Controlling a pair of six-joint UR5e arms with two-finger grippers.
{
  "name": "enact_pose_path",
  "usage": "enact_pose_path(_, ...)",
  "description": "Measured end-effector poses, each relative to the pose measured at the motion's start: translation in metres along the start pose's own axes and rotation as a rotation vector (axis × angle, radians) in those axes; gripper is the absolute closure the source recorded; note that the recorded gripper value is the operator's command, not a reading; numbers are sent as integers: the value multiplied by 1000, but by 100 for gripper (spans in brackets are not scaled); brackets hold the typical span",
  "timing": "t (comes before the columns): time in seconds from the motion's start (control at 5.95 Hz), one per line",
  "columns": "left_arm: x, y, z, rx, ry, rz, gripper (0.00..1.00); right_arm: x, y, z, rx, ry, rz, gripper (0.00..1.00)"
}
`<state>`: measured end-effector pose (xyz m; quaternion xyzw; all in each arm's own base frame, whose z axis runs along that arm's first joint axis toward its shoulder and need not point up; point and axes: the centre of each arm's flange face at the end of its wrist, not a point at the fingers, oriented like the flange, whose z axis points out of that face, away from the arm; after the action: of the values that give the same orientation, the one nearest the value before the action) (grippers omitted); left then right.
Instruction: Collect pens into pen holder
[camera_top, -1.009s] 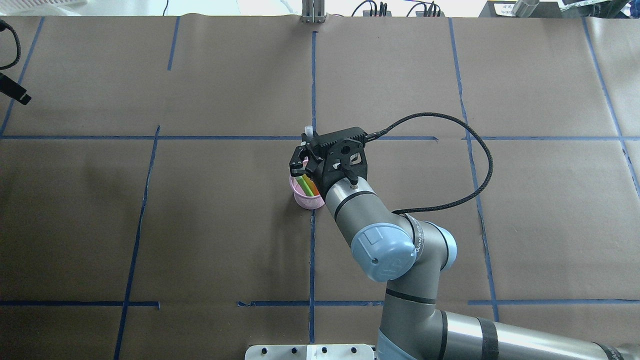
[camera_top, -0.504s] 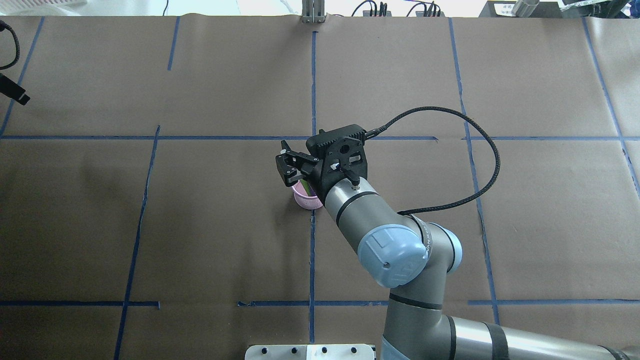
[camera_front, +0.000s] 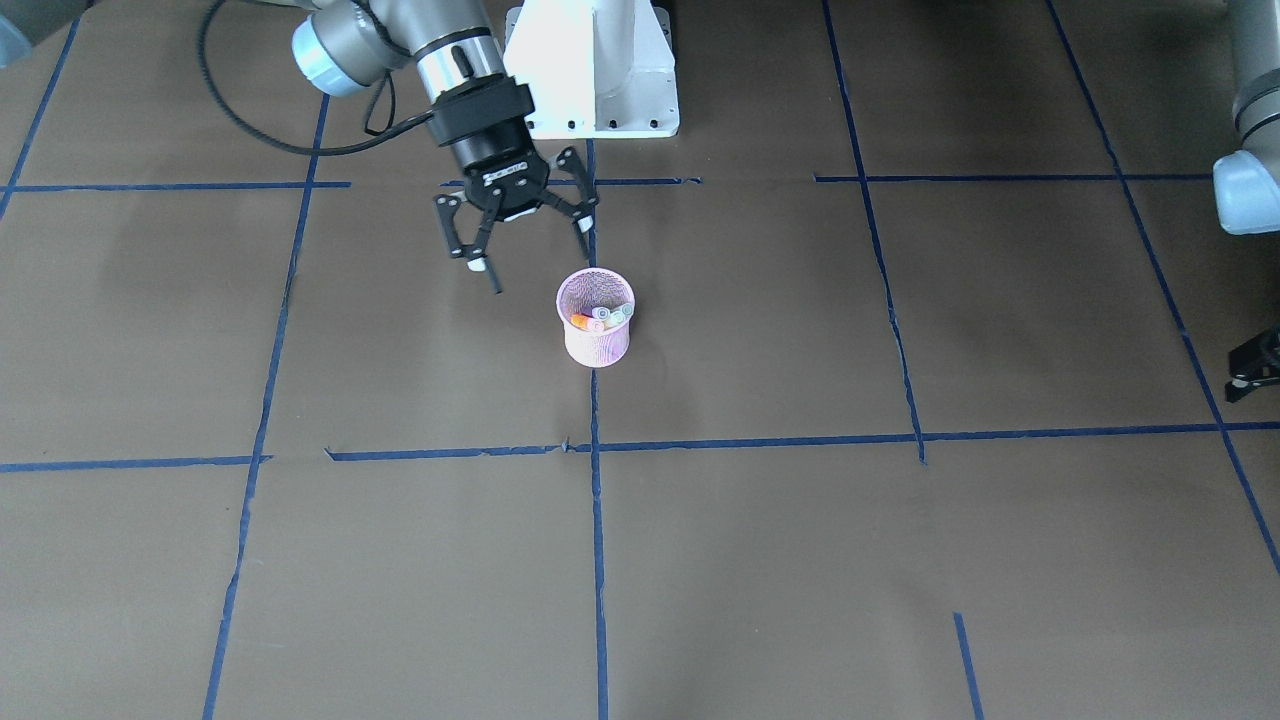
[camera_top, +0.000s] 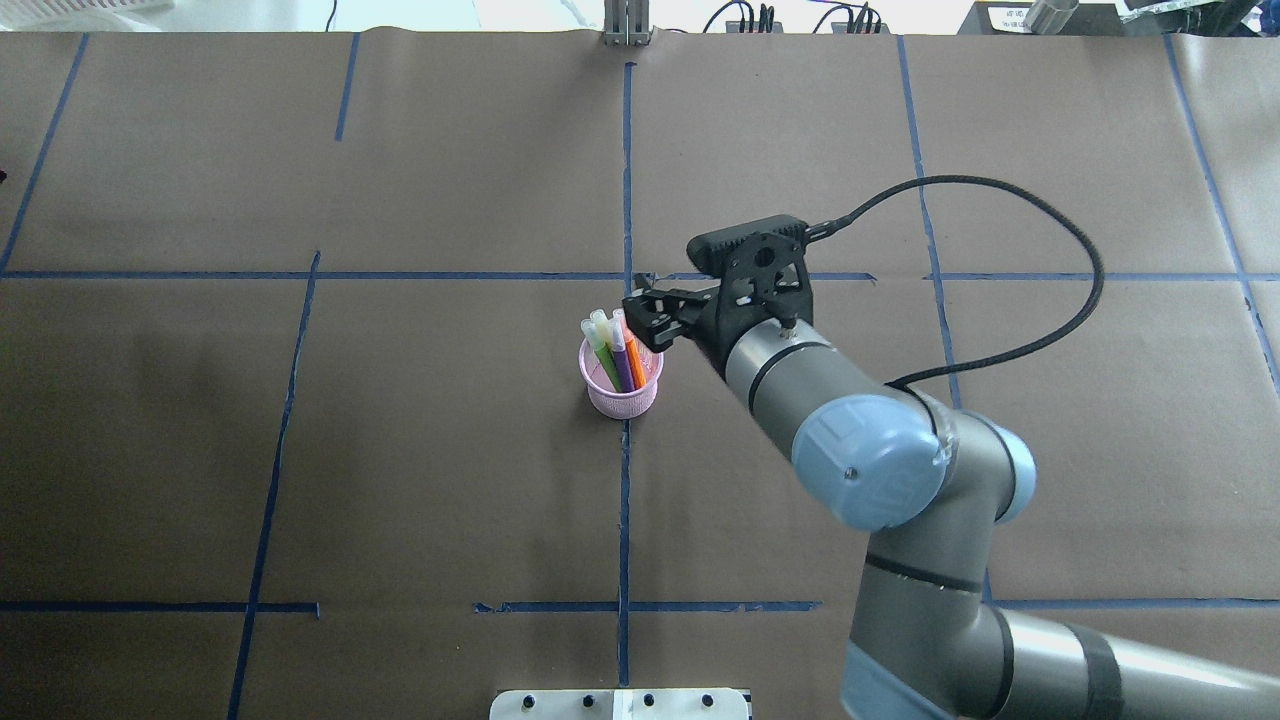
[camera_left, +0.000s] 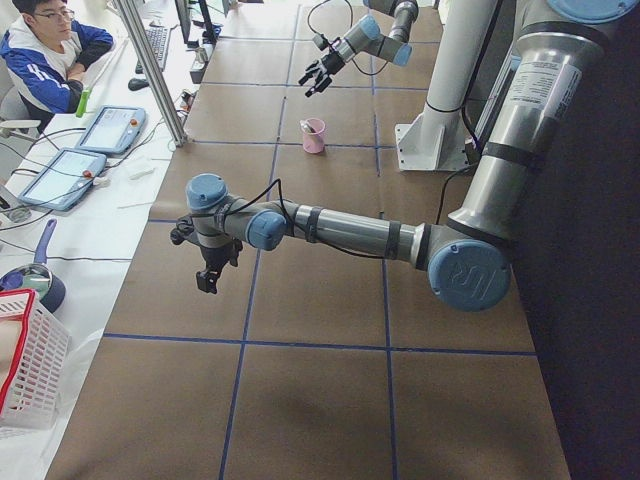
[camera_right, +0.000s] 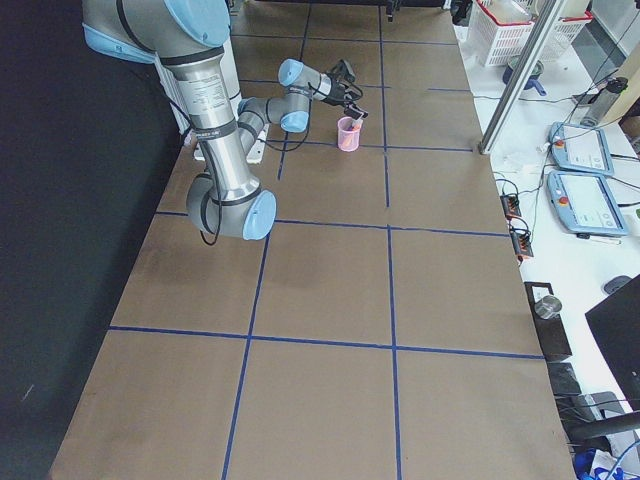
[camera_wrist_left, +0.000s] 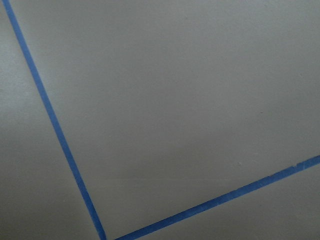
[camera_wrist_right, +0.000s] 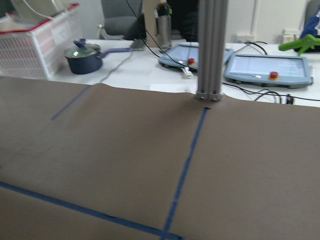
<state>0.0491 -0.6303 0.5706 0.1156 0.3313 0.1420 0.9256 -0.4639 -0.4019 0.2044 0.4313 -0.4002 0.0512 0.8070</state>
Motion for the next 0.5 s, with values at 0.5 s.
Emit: enact_pose_path(0.5,-96,39,-10,-13,-29,-179,0,250,-95,26,-505,250,32,0)
